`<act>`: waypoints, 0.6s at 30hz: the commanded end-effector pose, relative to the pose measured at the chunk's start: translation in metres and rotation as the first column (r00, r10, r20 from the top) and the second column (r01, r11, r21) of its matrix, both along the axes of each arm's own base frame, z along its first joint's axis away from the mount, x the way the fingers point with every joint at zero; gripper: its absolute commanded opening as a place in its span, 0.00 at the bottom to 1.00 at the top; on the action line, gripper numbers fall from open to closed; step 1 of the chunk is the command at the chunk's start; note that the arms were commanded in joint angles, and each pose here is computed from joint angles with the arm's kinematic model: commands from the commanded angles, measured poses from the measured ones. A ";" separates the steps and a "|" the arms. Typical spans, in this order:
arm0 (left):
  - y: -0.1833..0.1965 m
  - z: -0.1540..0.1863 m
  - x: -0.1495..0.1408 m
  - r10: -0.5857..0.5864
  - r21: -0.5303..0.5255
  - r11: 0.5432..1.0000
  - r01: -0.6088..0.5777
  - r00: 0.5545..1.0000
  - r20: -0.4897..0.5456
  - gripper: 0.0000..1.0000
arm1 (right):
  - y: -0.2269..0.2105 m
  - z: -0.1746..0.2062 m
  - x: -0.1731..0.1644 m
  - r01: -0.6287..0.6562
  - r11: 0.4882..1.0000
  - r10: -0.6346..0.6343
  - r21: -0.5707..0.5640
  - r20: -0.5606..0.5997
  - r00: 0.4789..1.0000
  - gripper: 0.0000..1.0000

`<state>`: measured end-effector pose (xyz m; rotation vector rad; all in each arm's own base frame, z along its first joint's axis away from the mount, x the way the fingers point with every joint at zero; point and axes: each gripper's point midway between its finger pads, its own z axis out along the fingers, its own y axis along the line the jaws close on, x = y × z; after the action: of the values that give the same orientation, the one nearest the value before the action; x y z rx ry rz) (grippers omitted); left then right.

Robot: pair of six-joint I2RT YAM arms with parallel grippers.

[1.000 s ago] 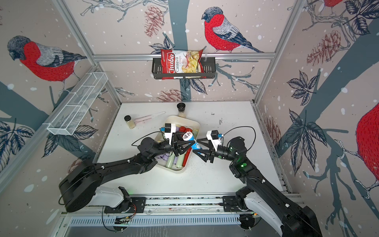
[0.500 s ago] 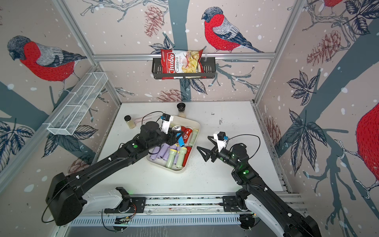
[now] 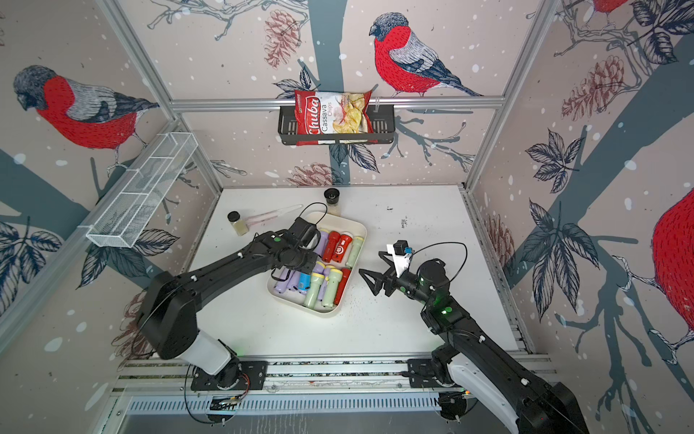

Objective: Put the flashlights into the storage boxes
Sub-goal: Place the flashlight at the storage box.

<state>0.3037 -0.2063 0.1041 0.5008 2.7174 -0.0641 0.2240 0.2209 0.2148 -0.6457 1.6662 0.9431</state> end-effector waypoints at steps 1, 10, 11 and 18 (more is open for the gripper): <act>0.013 -0.008 -0.005 -0.021 0.101 0.995 0.025 0.999 -0.049 0.36 | 0.002 0.002 -0.002 -0.018 1.000 0.018 -0.007 0.020 1.000 1.00; 0.016 0.002 0.006 0.022 0.090 0.996 -0.022 1.000 0.000 0.70 | 0.003 -0.001 -0.004 -0.035 0.999 0.035 -0.017 0.015 0.999 1.00; 0.018 0.008 0.009 0.032 0.073 0.997 -0.034 0.999 0.020 0.72 | 0.003 -0.001 -0.004 -0.035 0.999 0.036 -0.016 0.013 0.999 1.00; 0.058 0.031 0.029 0.195 -0.115 0.976 -0.185 0.977 0.083 0.77 | 0.004 -0.001 -0.002 -0.027 1.000 0.027 -0.005 0.001 1.000 1.00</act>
<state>0.3251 -0.1577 0.1312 0.3056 2.6672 -0.0517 0.2219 0.2230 0.2075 -0.6743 1.6859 0.9444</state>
